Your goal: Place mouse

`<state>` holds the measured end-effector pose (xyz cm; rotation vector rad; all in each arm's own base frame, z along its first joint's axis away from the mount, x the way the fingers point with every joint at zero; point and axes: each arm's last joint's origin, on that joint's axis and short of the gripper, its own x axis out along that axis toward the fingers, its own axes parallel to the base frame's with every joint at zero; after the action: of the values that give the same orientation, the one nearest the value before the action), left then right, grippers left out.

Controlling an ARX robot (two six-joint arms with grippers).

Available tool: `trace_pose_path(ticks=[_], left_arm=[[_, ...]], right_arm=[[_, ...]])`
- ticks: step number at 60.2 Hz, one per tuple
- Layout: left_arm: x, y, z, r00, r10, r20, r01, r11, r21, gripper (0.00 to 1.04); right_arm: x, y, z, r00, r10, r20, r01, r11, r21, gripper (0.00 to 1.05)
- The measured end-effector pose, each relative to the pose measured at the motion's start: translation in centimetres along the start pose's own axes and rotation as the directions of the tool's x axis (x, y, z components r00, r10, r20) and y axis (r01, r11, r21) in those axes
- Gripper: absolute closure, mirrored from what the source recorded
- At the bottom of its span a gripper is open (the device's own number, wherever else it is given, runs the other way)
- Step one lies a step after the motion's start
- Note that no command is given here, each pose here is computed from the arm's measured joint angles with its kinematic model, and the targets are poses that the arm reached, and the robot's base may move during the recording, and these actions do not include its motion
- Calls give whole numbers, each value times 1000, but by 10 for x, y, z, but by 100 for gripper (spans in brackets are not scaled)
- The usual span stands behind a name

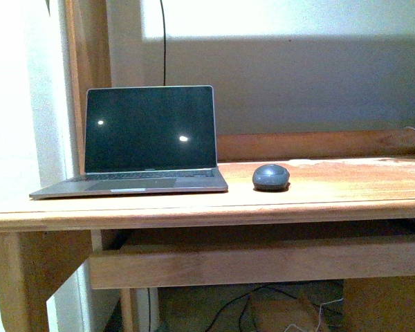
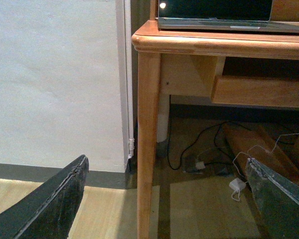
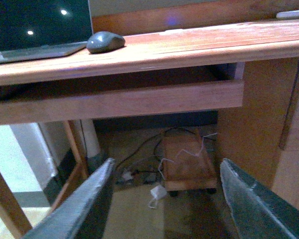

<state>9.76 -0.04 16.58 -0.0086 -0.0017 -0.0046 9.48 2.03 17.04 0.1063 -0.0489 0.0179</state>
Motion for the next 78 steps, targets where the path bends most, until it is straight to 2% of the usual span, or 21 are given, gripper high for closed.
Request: trace_pose_path(ticks=[8, 18, 21, 33, 36, 68, 78], left_arm=[[0, 0, 0, 1000, 0, 0, 0, 1000, 0, 8], [0, 0, 0, 1000, 0, 0, 0, 1000, 0, 8], [0, 0, 0, 1000, 0, 0, 0, 1000, 0, 8], [0, 0, 0, 1000, 0, 0, 0, 1000, 0, 8], [0, 0, 0, 1000, 0, 0, 0, 1000, 0, 8], [0, 0, 0, 1000, 0, 0, 0, 1000, 0, 8], [0, 0, 0, 1000, 0, 0, 0, 1000, 0, 8]], right_arm=[[1, -6, 0, 1000, -3, -23, 1, 998, -70, 64], [2, -12, -1, 999, 19, -40, -23, 996, -88, 90], [2, -18, 0, 999, -6, -39, 2, 995, -96, 102], [2, -20, 0, 999, -17, -39, 13, 995, -101, 102], [2, -20, 0, 999, -18, -38, 14, 995, -102, 96], [2, -20, 0, 999, -18, -38, 14, 995, -102, 7], [2, -20, 0, 999, -18, -39, 14, 995, -102, 7]])
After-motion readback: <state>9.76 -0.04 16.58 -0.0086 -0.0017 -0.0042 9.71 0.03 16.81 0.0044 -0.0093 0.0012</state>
